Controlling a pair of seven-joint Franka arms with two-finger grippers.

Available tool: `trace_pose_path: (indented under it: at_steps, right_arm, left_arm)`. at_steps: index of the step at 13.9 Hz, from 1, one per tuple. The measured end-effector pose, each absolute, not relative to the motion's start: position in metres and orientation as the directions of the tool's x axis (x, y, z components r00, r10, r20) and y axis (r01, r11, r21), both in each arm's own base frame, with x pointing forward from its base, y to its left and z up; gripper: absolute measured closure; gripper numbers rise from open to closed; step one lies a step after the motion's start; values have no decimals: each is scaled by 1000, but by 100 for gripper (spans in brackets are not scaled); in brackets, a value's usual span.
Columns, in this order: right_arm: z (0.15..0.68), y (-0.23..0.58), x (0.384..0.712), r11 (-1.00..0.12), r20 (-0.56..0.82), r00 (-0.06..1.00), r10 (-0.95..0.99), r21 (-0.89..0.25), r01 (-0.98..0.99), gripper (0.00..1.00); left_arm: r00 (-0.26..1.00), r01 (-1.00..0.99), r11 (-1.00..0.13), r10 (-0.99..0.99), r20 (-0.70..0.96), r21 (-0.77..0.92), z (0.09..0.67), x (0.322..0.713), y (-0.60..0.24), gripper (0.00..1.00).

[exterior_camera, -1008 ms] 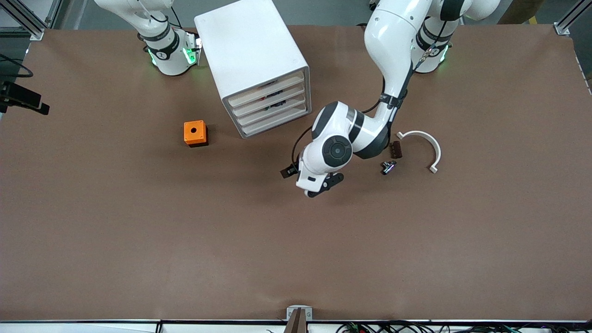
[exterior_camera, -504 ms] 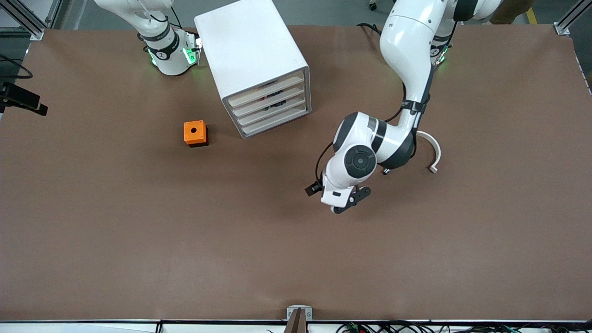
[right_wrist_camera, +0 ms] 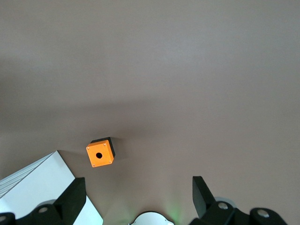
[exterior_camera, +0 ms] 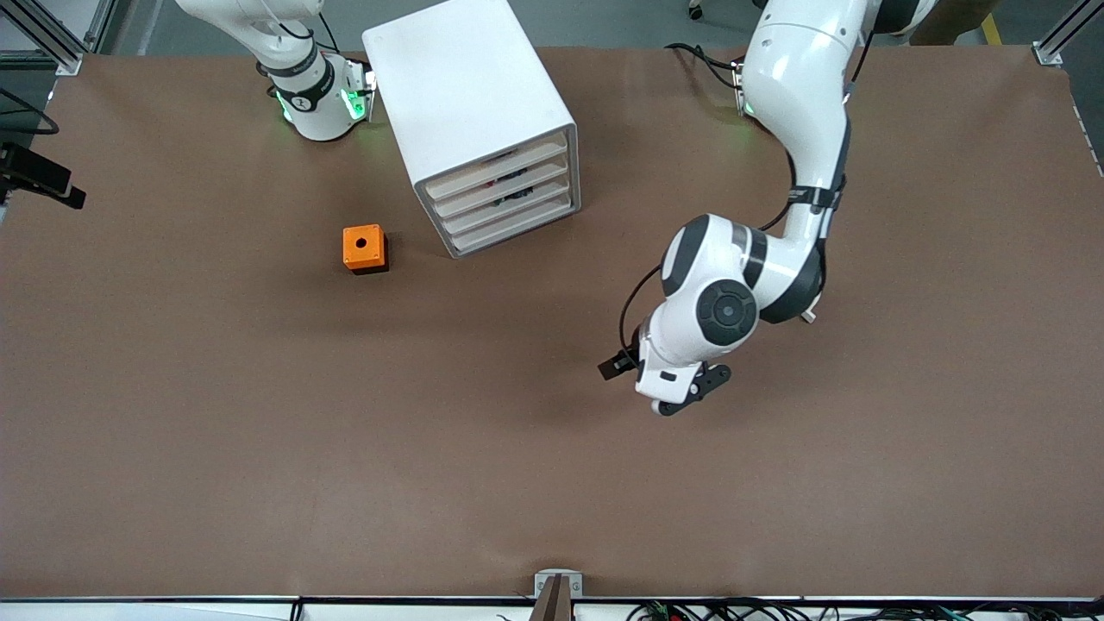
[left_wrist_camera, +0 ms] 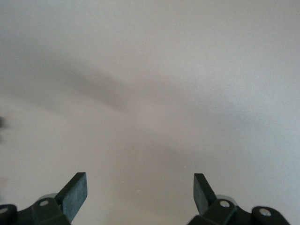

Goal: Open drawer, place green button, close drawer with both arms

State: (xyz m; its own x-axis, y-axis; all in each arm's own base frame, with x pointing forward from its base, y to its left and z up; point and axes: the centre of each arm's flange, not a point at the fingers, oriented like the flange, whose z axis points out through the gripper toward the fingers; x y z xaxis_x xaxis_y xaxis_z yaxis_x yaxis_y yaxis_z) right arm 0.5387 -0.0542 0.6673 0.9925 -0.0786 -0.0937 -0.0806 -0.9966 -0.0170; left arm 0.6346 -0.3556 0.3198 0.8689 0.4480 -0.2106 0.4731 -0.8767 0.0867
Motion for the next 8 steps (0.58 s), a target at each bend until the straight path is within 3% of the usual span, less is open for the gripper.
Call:
trace_pose_path:
  at_steps: [8]
  right_arm:
    - [666,-51,536,-999,-91,995,-38,-21,-40,0]
  left_arm:
    - [936,217,-972,180,-303,90,463,626,-211,0]
